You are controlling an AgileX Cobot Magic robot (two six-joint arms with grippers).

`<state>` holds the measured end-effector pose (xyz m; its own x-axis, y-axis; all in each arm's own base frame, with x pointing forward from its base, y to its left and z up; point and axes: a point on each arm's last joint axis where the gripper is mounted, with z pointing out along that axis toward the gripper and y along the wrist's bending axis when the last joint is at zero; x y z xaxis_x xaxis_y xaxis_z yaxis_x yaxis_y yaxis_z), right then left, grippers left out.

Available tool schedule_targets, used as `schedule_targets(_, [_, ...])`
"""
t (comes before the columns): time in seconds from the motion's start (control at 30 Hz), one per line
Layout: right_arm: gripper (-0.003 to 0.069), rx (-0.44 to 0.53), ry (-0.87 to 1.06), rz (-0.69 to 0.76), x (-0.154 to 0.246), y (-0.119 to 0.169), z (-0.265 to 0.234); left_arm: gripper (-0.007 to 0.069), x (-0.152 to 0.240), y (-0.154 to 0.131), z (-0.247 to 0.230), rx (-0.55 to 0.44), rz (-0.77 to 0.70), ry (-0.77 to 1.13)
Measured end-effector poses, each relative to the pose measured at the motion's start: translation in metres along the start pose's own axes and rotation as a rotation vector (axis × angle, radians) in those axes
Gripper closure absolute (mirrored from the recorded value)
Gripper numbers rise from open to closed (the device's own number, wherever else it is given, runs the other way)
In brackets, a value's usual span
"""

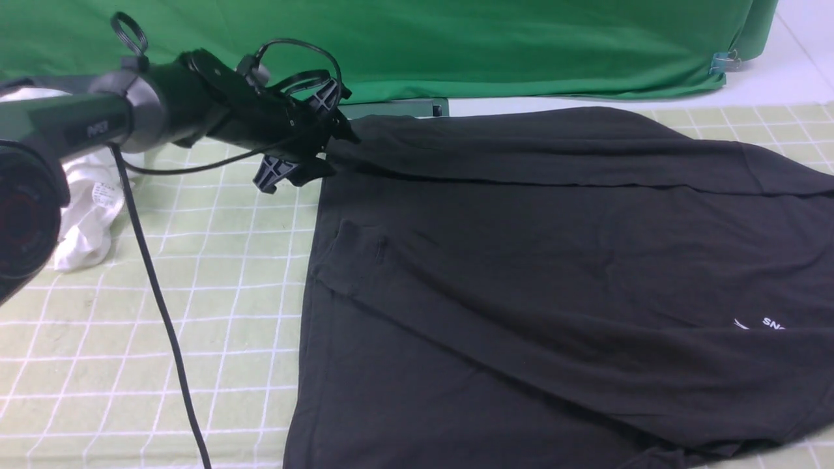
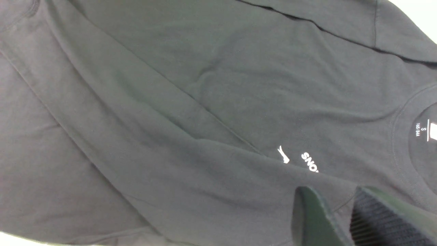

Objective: Fold a long-sleeved shirt over a green coffee tablecloth.
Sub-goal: 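Grab the top left corner of the dark shirt with the left gripper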

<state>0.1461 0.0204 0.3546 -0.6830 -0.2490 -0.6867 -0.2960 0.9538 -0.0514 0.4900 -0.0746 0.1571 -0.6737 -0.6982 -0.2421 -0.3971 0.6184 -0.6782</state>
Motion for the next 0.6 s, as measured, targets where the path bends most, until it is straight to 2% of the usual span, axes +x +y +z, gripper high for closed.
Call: schedule_targets(0.6, [0.0442,0.002,-0.005,0.000,0.000,0.000,0.000,0.0201,-0.016,0.015,0.024,0.032,-0.084,-0.212])
